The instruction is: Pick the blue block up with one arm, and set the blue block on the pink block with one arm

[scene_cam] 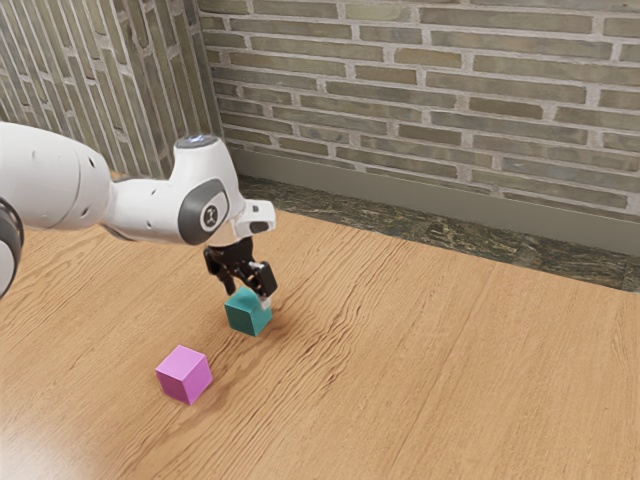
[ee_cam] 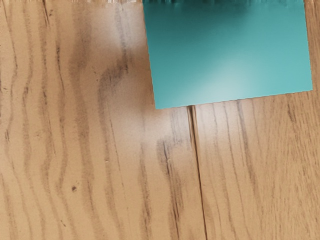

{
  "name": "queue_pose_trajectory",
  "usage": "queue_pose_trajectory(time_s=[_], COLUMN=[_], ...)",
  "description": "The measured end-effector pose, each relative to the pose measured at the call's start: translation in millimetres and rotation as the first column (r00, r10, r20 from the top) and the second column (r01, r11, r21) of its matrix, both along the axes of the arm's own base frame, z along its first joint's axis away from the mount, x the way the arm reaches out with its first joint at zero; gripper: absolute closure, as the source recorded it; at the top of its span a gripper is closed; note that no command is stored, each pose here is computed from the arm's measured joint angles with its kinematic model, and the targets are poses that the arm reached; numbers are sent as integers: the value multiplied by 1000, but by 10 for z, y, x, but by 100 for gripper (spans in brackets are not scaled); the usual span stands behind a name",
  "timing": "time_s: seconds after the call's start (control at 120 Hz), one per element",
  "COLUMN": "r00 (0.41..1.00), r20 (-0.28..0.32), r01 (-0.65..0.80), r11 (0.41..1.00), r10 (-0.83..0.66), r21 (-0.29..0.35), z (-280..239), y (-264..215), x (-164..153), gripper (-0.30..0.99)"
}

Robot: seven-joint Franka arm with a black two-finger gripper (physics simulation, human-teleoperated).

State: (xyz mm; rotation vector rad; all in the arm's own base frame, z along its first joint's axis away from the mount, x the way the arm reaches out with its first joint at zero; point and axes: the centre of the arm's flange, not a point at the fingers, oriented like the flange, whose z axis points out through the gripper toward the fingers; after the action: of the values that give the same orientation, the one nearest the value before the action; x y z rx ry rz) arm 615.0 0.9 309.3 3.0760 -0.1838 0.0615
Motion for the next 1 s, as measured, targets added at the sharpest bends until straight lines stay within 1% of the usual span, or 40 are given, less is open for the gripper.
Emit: queue_pose_trajectory(time_s=[0.133,0.225,0.408,0.475,0.658,1.0], r00=[999,999,997,997,999,1000], r20=[-27,-33,-28,-19,-7,10], r01=[-29,-42,-71,-77,-48,-30], r11=[1000,999,997,997,998,998], r10=[29,42,70,77,48,30], r21=[-11,-10,-5,-1,34,46], z=[-36,-65,-55,-52,-79,-143], y=[24,25,92,107,146,141], x=[-148,-172,-156,-103,-28,6], gripper=[2,2,2,2,2,2])
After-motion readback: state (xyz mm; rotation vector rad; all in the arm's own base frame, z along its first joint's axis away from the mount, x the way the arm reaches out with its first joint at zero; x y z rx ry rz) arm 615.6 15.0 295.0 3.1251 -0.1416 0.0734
